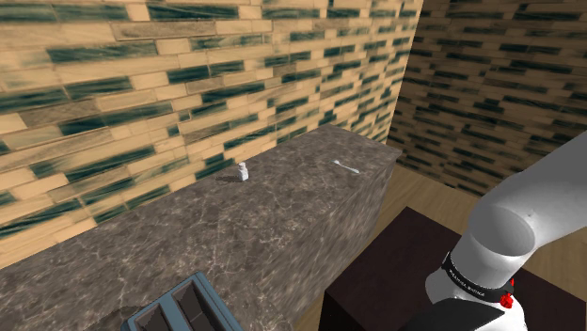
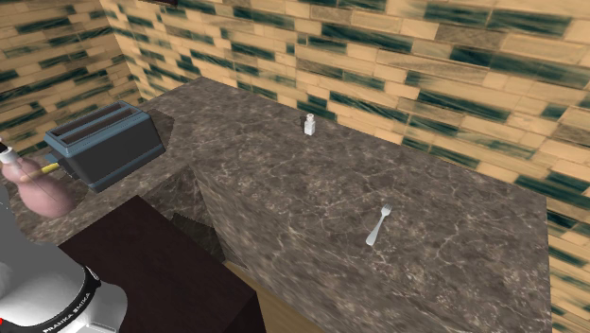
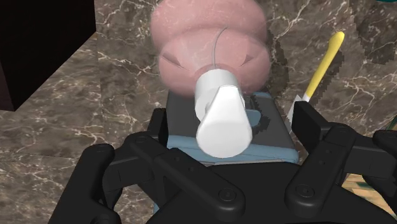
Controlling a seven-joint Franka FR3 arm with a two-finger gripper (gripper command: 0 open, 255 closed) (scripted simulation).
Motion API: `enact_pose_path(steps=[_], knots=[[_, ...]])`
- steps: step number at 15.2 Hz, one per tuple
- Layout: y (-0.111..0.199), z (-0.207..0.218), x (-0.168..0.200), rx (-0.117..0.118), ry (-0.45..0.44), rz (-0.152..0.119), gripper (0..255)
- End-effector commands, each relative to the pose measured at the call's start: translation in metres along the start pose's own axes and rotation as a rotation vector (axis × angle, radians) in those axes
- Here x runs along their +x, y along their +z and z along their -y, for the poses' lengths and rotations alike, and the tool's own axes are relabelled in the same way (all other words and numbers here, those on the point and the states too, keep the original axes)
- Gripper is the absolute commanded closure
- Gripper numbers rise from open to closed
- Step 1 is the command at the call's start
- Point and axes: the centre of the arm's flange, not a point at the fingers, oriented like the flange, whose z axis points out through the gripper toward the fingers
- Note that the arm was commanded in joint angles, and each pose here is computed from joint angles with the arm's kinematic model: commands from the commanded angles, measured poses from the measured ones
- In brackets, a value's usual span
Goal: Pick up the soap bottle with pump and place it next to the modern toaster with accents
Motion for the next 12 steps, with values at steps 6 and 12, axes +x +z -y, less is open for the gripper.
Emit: enact_pose_path(steps=[6,12], knots=[[-0.050,0.000,0.000,0.000,0.000,0.000,0],[-0.050,0.000,0.000,0.000,0.000,0.000,0]])
